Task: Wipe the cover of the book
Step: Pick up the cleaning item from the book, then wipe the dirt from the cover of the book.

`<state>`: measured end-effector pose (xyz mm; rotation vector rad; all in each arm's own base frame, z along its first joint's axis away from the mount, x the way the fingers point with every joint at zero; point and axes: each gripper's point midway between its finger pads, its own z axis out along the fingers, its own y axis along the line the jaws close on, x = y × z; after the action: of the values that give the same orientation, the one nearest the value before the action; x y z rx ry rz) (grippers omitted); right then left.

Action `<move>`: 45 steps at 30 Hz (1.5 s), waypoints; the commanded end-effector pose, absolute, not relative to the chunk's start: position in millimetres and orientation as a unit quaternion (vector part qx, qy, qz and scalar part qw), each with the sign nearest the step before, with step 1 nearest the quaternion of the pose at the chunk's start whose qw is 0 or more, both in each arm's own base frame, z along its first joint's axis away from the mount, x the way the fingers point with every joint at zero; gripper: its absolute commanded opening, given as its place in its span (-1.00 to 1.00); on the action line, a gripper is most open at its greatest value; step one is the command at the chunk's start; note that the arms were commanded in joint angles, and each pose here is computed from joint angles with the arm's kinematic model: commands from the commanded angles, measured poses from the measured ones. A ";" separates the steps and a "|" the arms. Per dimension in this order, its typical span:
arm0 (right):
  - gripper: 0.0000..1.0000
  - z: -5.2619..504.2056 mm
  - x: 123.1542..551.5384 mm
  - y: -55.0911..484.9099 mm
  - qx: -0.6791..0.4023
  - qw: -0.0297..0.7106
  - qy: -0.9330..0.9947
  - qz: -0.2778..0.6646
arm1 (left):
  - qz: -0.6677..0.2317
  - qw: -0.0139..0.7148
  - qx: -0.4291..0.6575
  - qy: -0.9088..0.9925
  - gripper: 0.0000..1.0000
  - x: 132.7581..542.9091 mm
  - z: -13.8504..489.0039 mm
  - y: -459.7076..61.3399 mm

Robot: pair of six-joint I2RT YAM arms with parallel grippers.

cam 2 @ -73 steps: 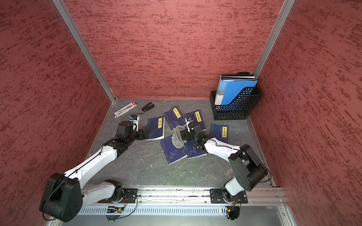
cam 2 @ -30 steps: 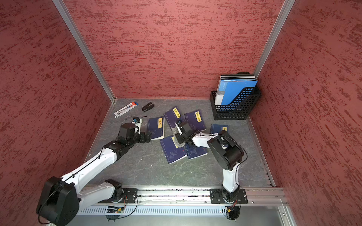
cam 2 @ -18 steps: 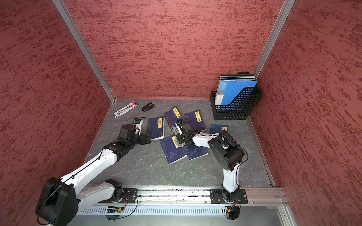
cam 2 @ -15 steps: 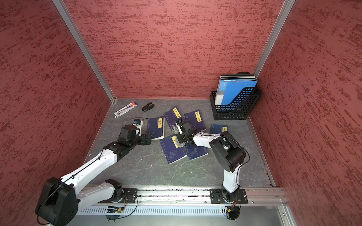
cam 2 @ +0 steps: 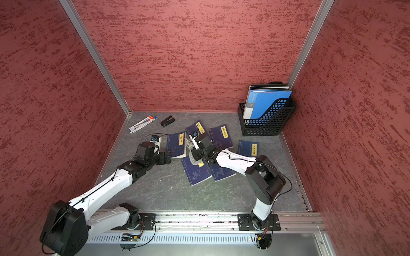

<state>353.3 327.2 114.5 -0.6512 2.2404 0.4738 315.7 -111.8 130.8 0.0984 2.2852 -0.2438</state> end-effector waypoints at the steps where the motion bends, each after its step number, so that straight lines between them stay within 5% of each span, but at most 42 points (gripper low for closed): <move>1: -0.81 92.3 349.5 329.5 -0.228 0.353 0.885 0.202 | -0.098 0.409 0.032 0.907 1.00 315.8 136.6 -112.0; 12: -0.85 19.6 323.0 300.0 -0.192 0.296 0.920 0.168 | -0.105 0.415 0.029 0.903 1.00 313.6 143.8 -112.3; 28: -0.87 -10.4 202.4 242.6 -0.175 0.212 0.948 0.161 | -0.104 0.412 0.029 0.905 0.99 318.5 145.4 -114.3; 45: -0.86 -13.6 317.6 294.7 -0.167 0.275 0.943 0.092 | -0.116 0.411 0.026 0.904 0.99 316.6 151.4 -116.9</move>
<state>321.8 328.3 31.3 -0.4336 2.3967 0.4430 314.4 -112.3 135.6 0.0687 2.3057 -0.2592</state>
